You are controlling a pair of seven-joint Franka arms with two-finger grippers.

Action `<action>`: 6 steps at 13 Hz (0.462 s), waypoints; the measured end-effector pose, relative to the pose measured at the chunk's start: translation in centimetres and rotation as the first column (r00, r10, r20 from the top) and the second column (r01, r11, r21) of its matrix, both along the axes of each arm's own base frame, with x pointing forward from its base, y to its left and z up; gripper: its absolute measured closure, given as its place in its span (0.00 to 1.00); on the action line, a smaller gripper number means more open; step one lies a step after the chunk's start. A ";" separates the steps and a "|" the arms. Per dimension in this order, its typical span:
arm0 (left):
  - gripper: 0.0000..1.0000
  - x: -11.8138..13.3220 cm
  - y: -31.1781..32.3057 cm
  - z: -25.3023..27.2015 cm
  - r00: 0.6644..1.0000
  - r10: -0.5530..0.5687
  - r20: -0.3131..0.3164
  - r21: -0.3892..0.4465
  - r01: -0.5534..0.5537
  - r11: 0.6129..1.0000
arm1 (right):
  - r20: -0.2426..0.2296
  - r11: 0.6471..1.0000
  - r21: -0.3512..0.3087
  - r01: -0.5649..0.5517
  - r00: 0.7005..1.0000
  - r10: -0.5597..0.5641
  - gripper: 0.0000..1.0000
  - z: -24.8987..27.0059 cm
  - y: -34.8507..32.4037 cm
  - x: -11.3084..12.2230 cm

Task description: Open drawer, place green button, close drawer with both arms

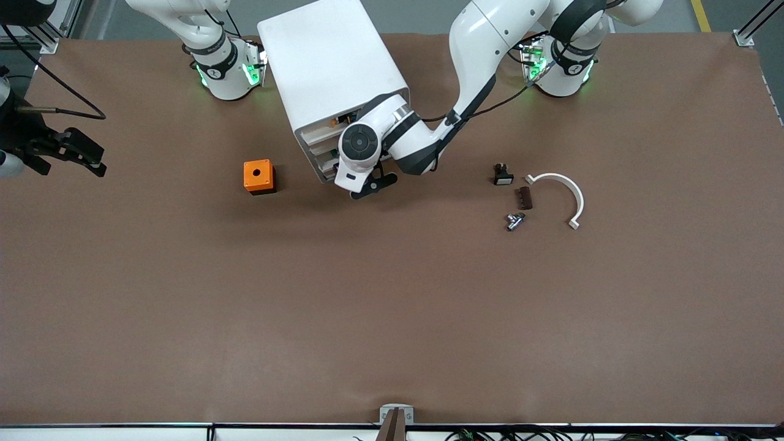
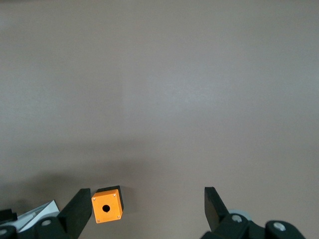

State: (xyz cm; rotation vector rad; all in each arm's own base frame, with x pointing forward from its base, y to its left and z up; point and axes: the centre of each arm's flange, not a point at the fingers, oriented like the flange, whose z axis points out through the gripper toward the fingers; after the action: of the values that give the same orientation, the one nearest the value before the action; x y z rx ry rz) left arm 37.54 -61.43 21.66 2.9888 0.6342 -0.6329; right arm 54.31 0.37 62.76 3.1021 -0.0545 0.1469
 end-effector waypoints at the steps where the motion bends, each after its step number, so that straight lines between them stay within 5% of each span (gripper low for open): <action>1: 0.00 -0.4 -0.1 -0.1 1.000 0.002 -0.009 0.001 -0.002 1.000 | 0.009 1.000 0.000 0.001 1.000 -0.001 0.00 0.2 0.0 0.1; 4: 0.00 0.8 0.6 -0.1 1.000 0.024 -0.006 0.002 -0.024 1.000 | 0.034 1.000 0.000 0.001 0.999 -0.001 0.00 1.0 -0.1 0.2; 6: 0.00 5.2 3.1 1.5 0.995 0.052 0.086 0.021 -0.054 0.998 | 0.035 1.000 -0.001 0.002 0.999 -0.002 0.00 1.0 -0.1 0.2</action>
State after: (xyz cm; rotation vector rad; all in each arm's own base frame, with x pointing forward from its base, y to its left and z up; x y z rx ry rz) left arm 42.75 -58.34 23.18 2.9899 0.7167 -0.4955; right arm 54.48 0.27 63.77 3.0988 -0.0577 0.2008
